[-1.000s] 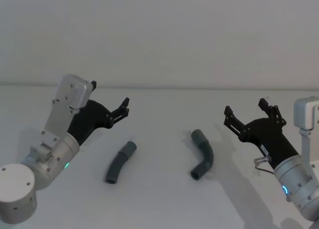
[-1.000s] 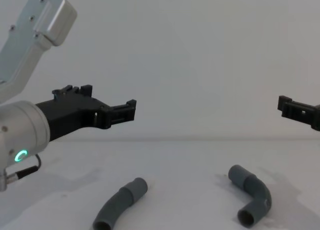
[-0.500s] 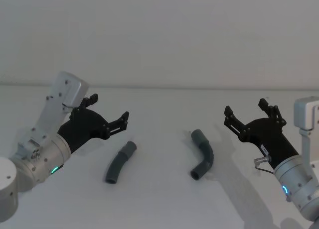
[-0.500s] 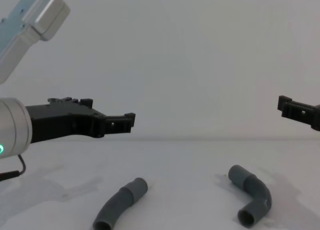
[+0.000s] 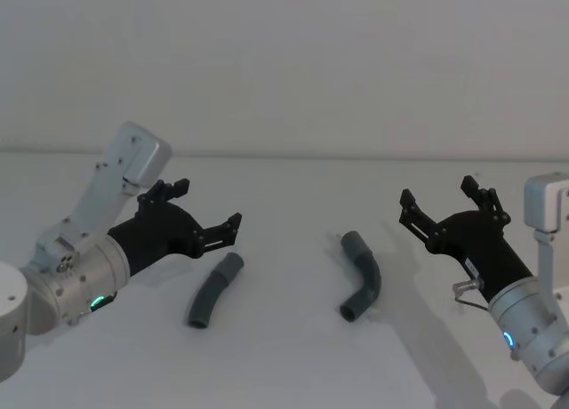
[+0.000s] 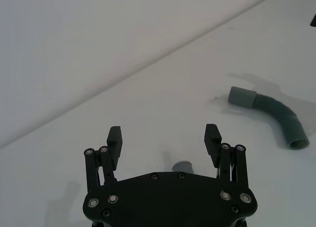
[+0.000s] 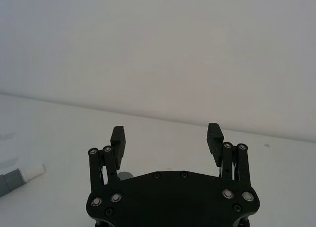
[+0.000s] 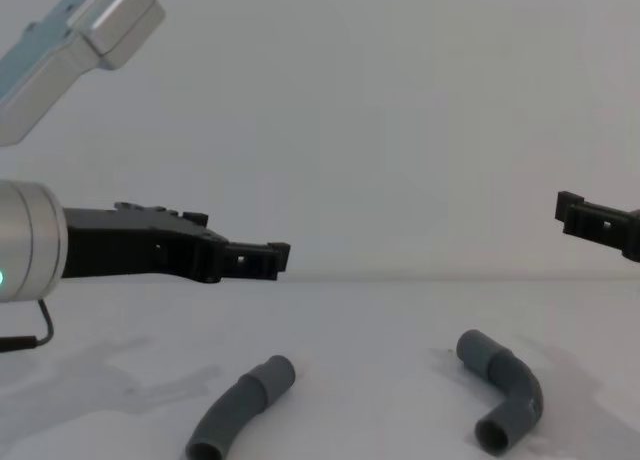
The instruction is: Use both hands to pick up one end of the pipe from the table, align the ends, and insert them.
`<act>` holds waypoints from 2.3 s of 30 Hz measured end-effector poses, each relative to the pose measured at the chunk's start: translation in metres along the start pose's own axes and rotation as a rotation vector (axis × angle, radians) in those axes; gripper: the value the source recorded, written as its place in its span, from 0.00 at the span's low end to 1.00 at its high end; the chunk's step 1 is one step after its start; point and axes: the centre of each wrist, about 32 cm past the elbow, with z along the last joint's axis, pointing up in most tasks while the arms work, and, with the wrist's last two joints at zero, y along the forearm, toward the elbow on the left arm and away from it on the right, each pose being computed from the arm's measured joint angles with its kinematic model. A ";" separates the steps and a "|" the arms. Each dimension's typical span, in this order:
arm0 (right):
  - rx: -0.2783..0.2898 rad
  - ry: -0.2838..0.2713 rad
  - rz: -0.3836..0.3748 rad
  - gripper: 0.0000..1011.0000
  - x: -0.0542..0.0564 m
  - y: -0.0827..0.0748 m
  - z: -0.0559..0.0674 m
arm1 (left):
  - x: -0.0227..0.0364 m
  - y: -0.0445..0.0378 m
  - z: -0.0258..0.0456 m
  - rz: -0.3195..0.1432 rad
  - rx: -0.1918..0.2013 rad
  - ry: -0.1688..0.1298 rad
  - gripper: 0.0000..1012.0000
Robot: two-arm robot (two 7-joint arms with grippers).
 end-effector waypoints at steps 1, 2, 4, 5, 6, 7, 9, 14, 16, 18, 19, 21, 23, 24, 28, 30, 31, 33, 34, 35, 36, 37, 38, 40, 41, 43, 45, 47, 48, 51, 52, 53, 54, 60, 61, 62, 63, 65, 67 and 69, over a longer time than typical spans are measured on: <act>0.000 0.000 0.000 0.99 0.000 0.000 0.000 | 0.0000 0.0000 0.0012 -0.007 0.006 0.003 0.99; 0.000 0.000 0.000 0.99 0.000 0.000 0.000 | 0.0000 0.0000 0.0019 -0.010 0.009 0.005 0.99; 0.000 0.000 0.000 0.99 0.000 0.000 0.000 | -0.0002 0.0001 0.0028 -0.017 0.015 0.009 0.99; 0.000 0.000 0.000 0.99 0.000 0.000 0.000 | -0.0004 0.0002 0.0032 -0.020 0.018 0.011 0.99; 0.000 0.000 0.000 0.99 0.000 0.000 0.000 | -0.0008 0.0005 0.0040 -0.026 0.025 0.016 0.99; 0.000 0.000 0.000 0.99 0.000 0.000 0.000 | -0.0010 0.0007 0.0043 -0.028 0.028 0.018 0.99; 0.000 0.000 0.000 0.99 0.000 0.000 0.000 | -0.0023 0.0018 0.0047 -0.034 0.038 0.028 0.99; 0.000 0.000 0.000 0.99 0.000 0.000 0.000 | -0.0060 0.0050 0.0037 -0.041 0.055 0.046 0.99; 0.000 0.000 0.000 0.99 0.000 0.000 0.000 | -0.0084 0.0070 0.0029 -0.042 0.062 0.055 0.99; 0.000 0.000 0.000 0.99 0.000 0.000 0.000 | -0.0105 0.0087 0.0020 -0.041 0.071 0.063 0.99; 0.000 0.000 0.000 0.99 0.000 0.000 0.000 | -0.0110 0.0092 0.0017 -0.040 0.073 0.065 0.99; 0.000 0.000 0.000 0.99 0.000 0.000 0.000 | -0.0129 0.0107 0.0007 -0.039 0.081 0.070 0.99; 0.000 0.000 0.000 0.99 0.000 0.000 0.000 | -0.0137 0.0115 0.0002 -0.038 0.087 0.073 0.99; 0.000 0.000 0.000 0.99 0.000 0.000 0.000 | -0.0147 0.0121 -0.0001 -0.039 0.092 0.075 0.99; 0.000 0.000 0.000 0.99 0.000 0.000 0.000 | -0.0163 0.0133 -0.0009 -0.038 0.106 0.077 0.99; 0.000 0.000 0.000 0.99 0.000 0.000 0.000 | -0.0166 0.0135 -0.0011 -0.038 0.112 0.076 0.99; 0.000 0.000 0.000 0.99 0.000 0.000 0.000 | -0.0169 0.0135 -0.0014 -0.038 0.119 0.075 0.99; 0.000 0.000 0.000 0.99 0.000 0.000 0.000 | -0.0172 0.0135 -0.0016 -0.038 0.125 0.074 0.99; 0.000 0.000 0.000 0.99 0.000 0.000 0.000 | -0.0174 0.0134 -0.0017 -0.039 0.129 0.074 0.99; 0.000 0.000 0.000 0.99 0.000 0.000 0.000 | -0.0177 0.0132 -0.0017 -0.040 0.134 0.073 0.99; 0.000 0.000 0.000 0.99 0.000 0.000 0.000 | -0.0178 0.0130 -0.0017 -0.041 0.137 0.073 0.99; 0.000 0.000 0.000 0.99 0.000 0.000 0.000 | -0.0178 0.0129 -0.0017 -0.041 0.139 0.072 0.99; 0.000 0.000 0.000 0.99 0.000 0.000 0.000 | -0.0178 0.0126 -0.0021 -0.042 0.144 0.073 0.99; 0.000 0.000 0.000 0.99 0.000 0.000 0.000 | -0.0177 0.0117 -0.0030 -0.044 0.153 0.074 0.99; 0.000 0.000 0.000 0.99 0.000 0.000 0.000 | -0.0176 0.0115 -0.0032 -0.045 0.155 0.074 0.99; 0.000 0.000 0.000 0.99 0.000 0.000 0.000 | -0.0174 0.0101 -0.0046 -0.047 0.165 0.076 0.99; 0.000 0.000 0.000 0.99 0.000 0.000 0.000 | -0.0170 0.0088 -0.0054 -0.049 0.172 0.077 0.99; 0.000 0.000 0.000 0.99 0.000 0.000 0.000 | -0.0165 0.0076 -0.0061 -0.050 0.176 0.079 0.99; 0.000 0.000 0.000 0.99 0.000 0.000 0.000 | -0.0161 0.0066 -0.0066 -0.051 0.180 0.080 0.99; 0.000 0.000 0.000 0.99 0.000 0.000 0.000 | -0.0150 0.0043 -0.0074 -0.053 0.187 0.082 0.99; 0.000 0.000 0.000 0.99 0.000 0.000 0.000 | -0.0146 0.0036 -0.0076 -0.054 0.188 0.082 0.99; 0.000 0.000 0.000 0.99 0.000 0.000 0.000 | -0.0140 0.0023 -0.0077 -0.055 0.191 0.083 0.99; 0.000 0.000 0.000 0.99 0.000 0.000 0.000 | -0.0140 0.0023 -0.0077 -0.055 0.191 0.083 0.99; 0.000 0.000 0.000 0.99 0.000 0.000 0.000 | -0.0118 -0.0025 -0.0096 -0.064 0.202 0.086 0.99; 0.000 0.000 0.000 0.99 0.000 0.000 0.000 | -0.0113 -0.0036 -0.0101 -0.067 0.206 0.086 0.99; 0.000 0.000 0.000 0.99 0.000 0.000 0.000 | -0.0112 -0.0041 -0.0102 -0.069 0.207 0.086 0.99; 0.000 0.000 0.000 0.99 0.000 0.000 0.000 | -0.0107 -0.0052 -0.0107 -0.073 0.211 0.086 0.99; 0.000 0.000 0.000 0.99 0.000 0.000 0.000 | -0.0103 -0.0063 -0.0107 -0.076 0.213 0.085 0.99; 0.000 0.000 0.000 0.99 0.000 0.000 0.000 | -0.0099 -0.0078 -0.0116 -0.081 0.219 0.086 0.99; 0.000 0.000 0.000 0.99 0.000 0.000 0.000 | -0.0095 -0.0093 -0.0126 -0.083 0.224 0.088 0.99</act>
